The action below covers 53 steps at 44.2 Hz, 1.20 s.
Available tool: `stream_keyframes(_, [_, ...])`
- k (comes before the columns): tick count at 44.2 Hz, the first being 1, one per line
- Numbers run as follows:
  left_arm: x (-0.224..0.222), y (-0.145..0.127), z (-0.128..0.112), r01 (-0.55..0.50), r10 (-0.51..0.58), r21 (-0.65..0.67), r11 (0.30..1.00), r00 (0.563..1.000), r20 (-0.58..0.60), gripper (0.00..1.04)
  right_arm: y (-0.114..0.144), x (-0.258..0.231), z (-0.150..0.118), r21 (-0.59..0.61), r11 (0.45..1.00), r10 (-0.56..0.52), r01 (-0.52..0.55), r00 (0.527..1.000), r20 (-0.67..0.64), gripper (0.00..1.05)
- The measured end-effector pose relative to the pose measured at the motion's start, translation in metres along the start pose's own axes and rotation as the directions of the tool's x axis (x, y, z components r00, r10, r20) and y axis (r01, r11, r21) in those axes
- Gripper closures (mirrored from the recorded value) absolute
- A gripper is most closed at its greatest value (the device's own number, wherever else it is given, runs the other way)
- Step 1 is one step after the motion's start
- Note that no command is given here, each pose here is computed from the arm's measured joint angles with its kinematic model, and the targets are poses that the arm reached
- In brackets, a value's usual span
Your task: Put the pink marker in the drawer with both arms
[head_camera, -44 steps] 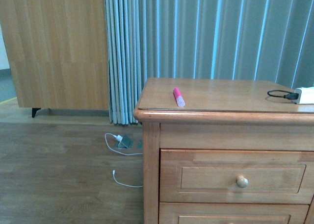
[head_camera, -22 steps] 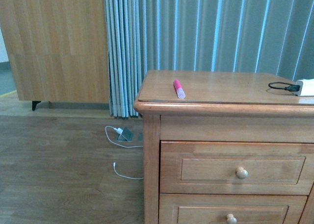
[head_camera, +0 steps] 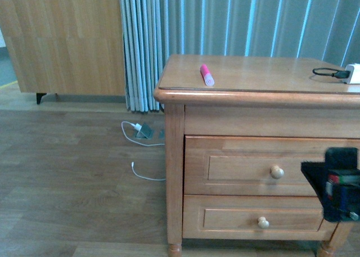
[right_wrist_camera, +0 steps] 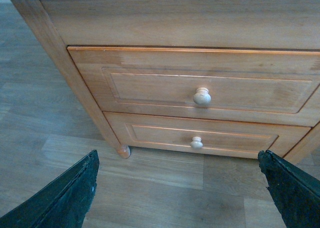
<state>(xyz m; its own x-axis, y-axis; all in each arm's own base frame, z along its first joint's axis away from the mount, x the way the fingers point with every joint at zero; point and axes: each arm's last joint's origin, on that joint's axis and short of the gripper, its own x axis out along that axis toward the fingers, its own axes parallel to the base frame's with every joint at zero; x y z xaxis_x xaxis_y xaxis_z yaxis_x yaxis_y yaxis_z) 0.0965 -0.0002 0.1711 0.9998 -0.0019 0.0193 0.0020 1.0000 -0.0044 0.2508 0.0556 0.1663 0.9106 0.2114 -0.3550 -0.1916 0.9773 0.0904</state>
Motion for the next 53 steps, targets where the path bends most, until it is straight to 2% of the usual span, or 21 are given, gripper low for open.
stream_keyframes(17, [0.000,0.000,0.000,0.000,0.000,0.000,1.000,1.000,0.000,0.06,0.006,0.091,-0.018,-0.046,0.996,-0.073,0.070,0.996,-0.056,0.08])
stream_keyframes(28, [0.000,0.000,0.000,0.000,0.000,0.000,1.000,1.000,0.000,0.06,-0.008,0.150,-0.021,-0.037,0.990,-0.136,0.135,0.990,-0.035,0.08])
stream_keyframes(53, [0.000,0.000,0.000,0.000,0.000,0.000,1.000,1.000,0.000,0.06,-0.023,0.189,-0.031,-0.029,0.986,-0.167,0.165,0.985,-0.054,0.08])
